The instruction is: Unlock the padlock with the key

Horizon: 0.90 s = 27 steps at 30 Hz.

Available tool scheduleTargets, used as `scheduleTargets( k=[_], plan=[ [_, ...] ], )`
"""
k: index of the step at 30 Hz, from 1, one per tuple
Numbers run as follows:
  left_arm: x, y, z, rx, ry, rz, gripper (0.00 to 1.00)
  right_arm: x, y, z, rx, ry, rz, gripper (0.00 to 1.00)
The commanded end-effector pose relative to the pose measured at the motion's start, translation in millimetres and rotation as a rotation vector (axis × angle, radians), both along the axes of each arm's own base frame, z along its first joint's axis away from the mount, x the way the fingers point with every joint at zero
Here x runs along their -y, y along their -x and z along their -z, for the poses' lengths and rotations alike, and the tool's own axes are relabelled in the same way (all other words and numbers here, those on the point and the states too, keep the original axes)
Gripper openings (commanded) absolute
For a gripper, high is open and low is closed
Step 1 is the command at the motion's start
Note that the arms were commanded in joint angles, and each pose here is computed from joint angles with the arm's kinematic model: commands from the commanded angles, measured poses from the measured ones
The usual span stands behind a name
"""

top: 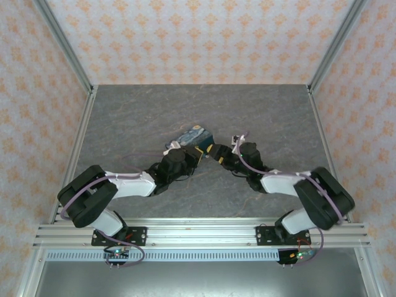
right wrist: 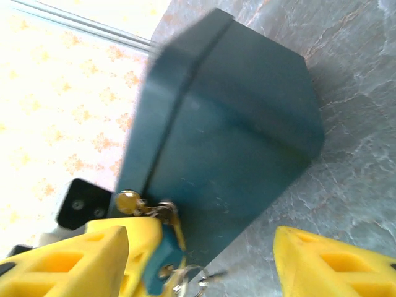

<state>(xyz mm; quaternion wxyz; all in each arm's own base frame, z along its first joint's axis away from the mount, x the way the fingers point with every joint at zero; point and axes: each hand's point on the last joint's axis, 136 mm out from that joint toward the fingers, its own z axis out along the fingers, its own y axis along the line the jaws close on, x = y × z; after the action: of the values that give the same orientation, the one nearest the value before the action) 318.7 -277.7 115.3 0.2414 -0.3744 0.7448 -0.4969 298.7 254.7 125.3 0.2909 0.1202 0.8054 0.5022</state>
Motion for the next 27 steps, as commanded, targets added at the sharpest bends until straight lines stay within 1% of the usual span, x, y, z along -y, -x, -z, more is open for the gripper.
scheduleTargets(
  k=[1, 4, 8, 12, 15, 19, 21, 23, 27],
  plan=[
    [4, 3, -10, 0.065, -0.063, 0.081, 0.00, 20, 14, 7, 0.005, 0.114, 0.003, 0.64],
    [4, 3, -8, 0.069, -0.112, 0.123, 0.00, 33, 27, 14, 0.012, 0.229, -0.021, 0.64],
    [4, 0, -5, 0.063, -0.157, 0.174, 0.00, 46, 39, 15, 0.057, 0.419, -0.080, 0.60],
    [8, -2, -2, 0.055, -0.169, 0.221, 0.00, 44, 48, 17, 0.121, 0.607, -0.177, 0.56],
    [12, -3, 0, 0.051, -0.176, 0.255, 0.00, 37, 52, 19, 0.171, 0.703, -0.241, 0.55],
    [19, -3, -1, 0.053, -0.180, 0.301, 0.00, 26, 53, 18, 0.241, 0.771, -0.298, 0.54],
    [22, -3, -2, 0.054, -0.182, 0.316, 0.00, 22, 52, 13, 0.276, 0.784, -0.311, 0.53],
    [24, -3, -3, 0.056, -0.181, 0.325, 0.00, 18, 50, 19, 0.279, 0.815, -0.332, 0.53],
    [26, -4, -4, 0.058, -0.177, 0.334, 0.00, 11, 46, 19, 0.291, 0.830, -0.352, 0.53]
  ],
)
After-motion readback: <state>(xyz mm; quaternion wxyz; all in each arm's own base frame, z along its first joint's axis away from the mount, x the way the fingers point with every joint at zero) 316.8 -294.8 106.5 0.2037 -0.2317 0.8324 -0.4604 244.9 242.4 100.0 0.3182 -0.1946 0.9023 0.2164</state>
